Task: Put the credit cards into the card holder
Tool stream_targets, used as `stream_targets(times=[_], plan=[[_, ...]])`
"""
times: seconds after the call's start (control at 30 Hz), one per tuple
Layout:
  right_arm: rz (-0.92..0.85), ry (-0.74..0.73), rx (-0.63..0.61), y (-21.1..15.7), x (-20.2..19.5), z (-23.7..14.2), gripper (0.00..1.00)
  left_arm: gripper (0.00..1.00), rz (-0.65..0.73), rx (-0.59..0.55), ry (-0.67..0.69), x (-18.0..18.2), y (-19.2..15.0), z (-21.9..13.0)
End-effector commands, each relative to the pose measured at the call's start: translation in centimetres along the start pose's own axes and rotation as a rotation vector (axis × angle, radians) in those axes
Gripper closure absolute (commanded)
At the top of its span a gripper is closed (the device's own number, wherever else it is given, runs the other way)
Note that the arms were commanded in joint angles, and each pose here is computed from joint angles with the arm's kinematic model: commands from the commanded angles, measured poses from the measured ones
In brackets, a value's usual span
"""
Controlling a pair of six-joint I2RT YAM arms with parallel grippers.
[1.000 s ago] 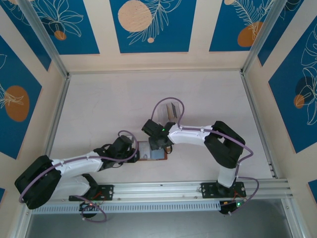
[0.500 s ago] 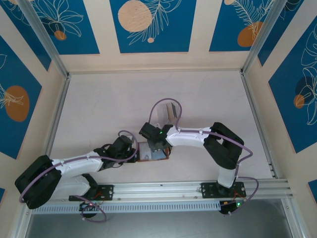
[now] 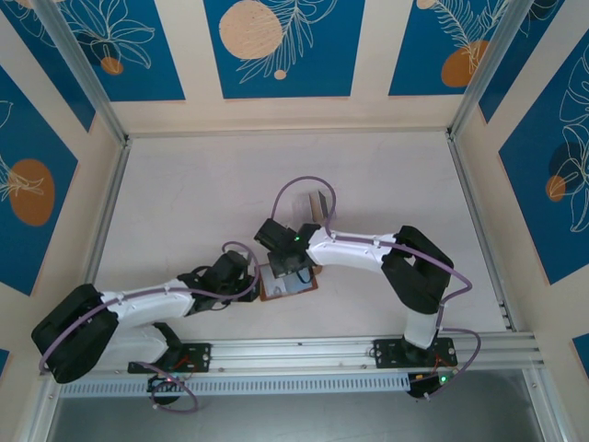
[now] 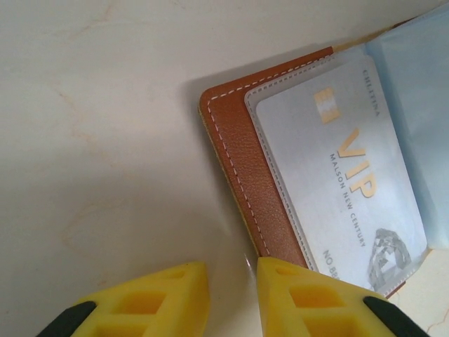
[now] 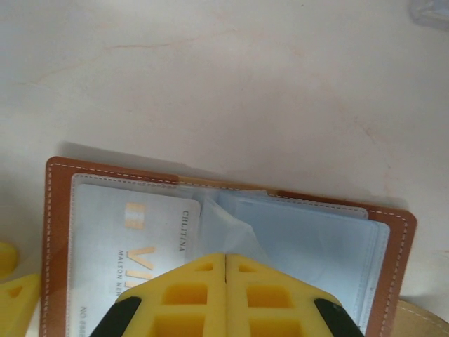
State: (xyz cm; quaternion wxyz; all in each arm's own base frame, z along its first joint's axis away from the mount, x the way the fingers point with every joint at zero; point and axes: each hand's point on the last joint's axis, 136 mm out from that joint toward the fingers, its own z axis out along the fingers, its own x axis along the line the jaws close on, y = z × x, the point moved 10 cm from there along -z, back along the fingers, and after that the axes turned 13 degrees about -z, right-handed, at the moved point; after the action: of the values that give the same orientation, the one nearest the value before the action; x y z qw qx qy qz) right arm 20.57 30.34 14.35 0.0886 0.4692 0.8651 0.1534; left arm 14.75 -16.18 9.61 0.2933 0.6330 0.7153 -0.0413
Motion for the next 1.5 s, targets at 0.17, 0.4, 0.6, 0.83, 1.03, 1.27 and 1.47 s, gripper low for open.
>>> stream_targets(times=[0.17, 0.4, 0.6, 0.83, 1.03, 1.27, 1.47], plan=[[0.116, 0.245, 0.023, 0.4, 0.2, 0.5, 0.85, 0.74, 0.025, 0.064, -0.025, -1.0, -1.0, 2.0], [0.194, 0.425, 0.018, 0.1, 0.3, 1.1, 0.62, 0.74, 0.022, 0.065, -0.038, -1.7, -0.9, 2.7], [0.217, 0.503, -0.024, 0.0, 0.5, 0.2, 0.53, 0.74, 0.017, 0.071, -0.033, -1.6, -1.0, 3.0], [0.135, 0.577, -0.112, 0.2, 1.0, -2.5, 0.45, 0.74, 0.015, 0.071, -0.027, -1.4, -1.0, 3.1], [0.147, 0.466, -0.090, 0.1, -0.4, -2.4, 0.43, 0.70, 0.018, 0.058, -0.033, -1.6, -0.9, 2.2], [0.095, 0.248, -0.217, -1.8, -2.7, -7.3, 0.38, 0.65, 0.041, 0.037, -0.011, -1.4, -0.7, 1.1], [0.129, 0.219, -0.176, -3.5, -4.9, -6.2, 0.31, 0.65, 0.037, 0.043, -0.020, -1.4, -0.8, 1.4]])
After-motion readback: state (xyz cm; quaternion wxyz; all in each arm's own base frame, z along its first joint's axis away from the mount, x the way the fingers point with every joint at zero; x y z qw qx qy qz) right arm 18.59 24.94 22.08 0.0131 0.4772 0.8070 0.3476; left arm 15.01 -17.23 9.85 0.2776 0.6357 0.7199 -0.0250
